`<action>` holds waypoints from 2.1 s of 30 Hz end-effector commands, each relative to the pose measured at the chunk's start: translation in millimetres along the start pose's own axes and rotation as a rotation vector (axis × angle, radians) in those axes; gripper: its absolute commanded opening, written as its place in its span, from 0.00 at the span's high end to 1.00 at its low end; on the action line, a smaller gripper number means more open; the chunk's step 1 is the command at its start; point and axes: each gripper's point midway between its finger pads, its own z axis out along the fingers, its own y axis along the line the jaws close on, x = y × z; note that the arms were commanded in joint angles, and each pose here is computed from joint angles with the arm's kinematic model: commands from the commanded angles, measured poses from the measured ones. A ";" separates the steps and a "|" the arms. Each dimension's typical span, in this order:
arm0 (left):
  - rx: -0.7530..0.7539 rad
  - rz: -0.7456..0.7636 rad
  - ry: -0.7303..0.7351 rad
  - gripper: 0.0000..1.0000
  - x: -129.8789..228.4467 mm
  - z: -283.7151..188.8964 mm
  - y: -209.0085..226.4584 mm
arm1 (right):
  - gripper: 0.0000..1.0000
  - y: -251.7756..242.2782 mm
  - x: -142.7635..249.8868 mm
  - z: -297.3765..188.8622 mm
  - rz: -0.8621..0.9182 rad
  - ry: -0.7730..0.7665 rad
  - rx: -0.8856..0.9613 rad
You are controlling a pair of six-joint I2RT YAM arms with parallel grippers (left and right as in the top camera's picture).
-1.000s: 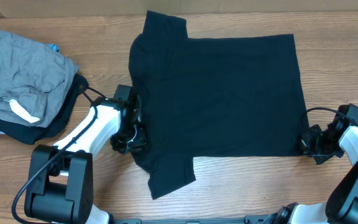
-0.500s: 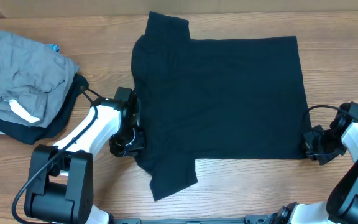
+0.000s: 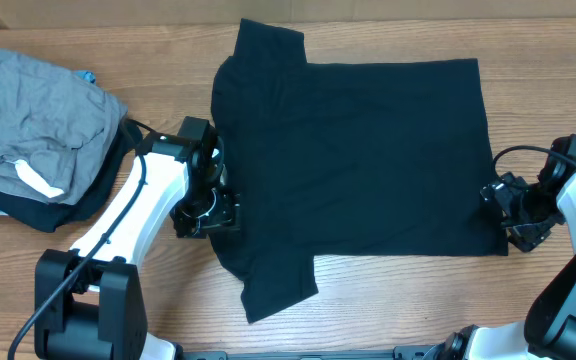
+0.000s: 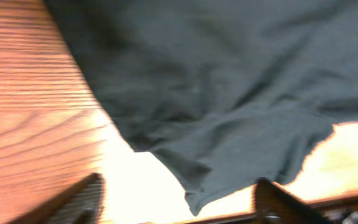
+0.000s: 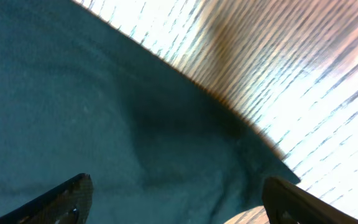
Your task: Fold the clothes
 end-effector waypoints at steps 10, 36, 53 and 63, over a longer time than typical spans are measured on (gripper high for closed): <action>0.062 0.172 0.167 0.06 66.5 51.2 -44.3 | 0.00 -1.6 -11.8 -3.1 -0.016 -0.045 0.014; -0.191 0.103 0.261 0.57 134.5 104.1 -16.6 | 0.00 10.5 -32.2 -5.0 -0.025 -0.128 -0.034; -0.103 0.127 0.237 0.96 131.8 82.4 -40.1 | 0.03 13.1 -35.9 -5.7 -0.081 -0.145 -0.041; -0.070 0.182 0.051 0.96 98.0 41.9 -64.2 | 0.04 22.1 -30.1 -8.3 -0.157 -0.114 -0.086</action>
